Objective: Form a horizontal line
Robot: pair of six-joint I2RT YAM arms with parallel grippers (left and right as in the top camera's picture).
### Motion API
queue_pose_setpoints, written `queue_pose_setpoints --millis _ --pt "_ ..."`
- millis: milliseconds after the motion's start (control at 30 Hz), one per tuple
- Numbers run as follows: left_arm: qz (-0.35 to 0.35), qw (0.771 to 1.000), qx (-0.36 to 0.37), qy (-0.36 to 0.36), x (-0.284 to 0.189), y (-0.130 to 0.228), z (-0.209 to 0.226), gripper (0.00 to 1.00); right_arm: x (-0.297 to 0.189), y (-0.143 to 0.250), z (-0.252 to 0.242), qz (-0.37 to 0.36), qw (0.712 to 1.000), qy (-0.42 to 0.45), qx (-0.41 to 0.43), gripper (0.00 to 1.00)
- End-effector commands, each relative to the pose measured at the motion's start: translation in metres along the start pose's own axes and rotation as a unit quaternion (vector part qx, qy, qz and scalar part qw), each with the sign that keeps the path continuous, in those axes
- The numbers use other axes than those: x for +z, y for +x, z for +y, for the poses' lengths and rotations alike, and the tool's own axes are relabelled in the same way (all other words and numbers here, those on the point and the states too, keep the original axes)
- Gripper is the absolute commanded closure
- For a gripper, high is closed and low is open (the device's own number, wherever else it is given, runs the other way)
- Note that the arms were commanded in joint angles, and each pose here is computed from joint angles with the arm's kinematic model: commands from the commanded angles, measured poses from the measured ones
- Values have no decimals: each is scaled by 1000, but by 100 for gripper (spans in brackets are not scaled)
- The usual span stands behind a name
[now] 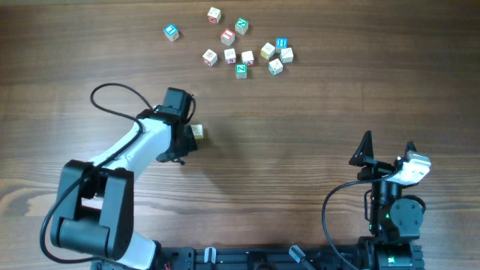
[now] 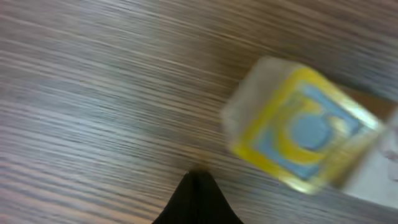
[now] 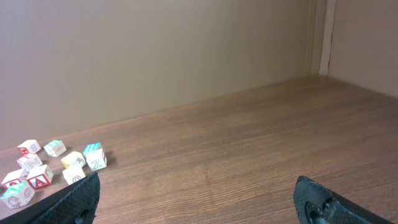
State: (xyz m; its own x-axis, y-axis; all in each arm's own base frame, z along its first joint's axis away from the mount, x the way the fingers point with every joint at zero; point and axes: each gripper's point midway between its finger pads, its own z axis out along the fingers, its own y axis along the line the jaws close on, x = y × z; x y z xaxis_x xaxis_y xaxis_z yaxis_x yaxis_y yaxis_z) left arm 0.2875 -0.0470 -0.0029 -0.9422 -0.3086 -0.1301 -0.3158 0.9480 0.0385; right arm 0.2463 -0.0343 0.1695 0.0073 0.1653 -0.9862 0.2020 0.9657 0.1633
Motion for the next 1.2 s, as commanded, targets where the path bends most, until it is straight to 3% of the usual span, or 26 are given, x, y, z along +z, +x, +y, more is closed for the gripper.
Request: queue_pose_setpoints --millis 0,100,200,467,1167 --pt "-35 997 -66 10 -17 -28 23 96 0 -2 -2 -5 1000 5 -5 0" --pt "-74 990 -114 47 -21 -58 30 96 0 -2 -2 -4 1000 5 -5 0" --pt "-90 982 -103 127 -28 -72 -2 96 0 -2 -2 -5 1000 5 -5 0" --pt "-67 991 -88 80 -23 -52 5 96 0 -2 -2 -5 1000 5 -5 0" --pt "-62 987 -84 123 -26 -54 -11 96 0 -2 -2 -4 1000 5 -5 0"
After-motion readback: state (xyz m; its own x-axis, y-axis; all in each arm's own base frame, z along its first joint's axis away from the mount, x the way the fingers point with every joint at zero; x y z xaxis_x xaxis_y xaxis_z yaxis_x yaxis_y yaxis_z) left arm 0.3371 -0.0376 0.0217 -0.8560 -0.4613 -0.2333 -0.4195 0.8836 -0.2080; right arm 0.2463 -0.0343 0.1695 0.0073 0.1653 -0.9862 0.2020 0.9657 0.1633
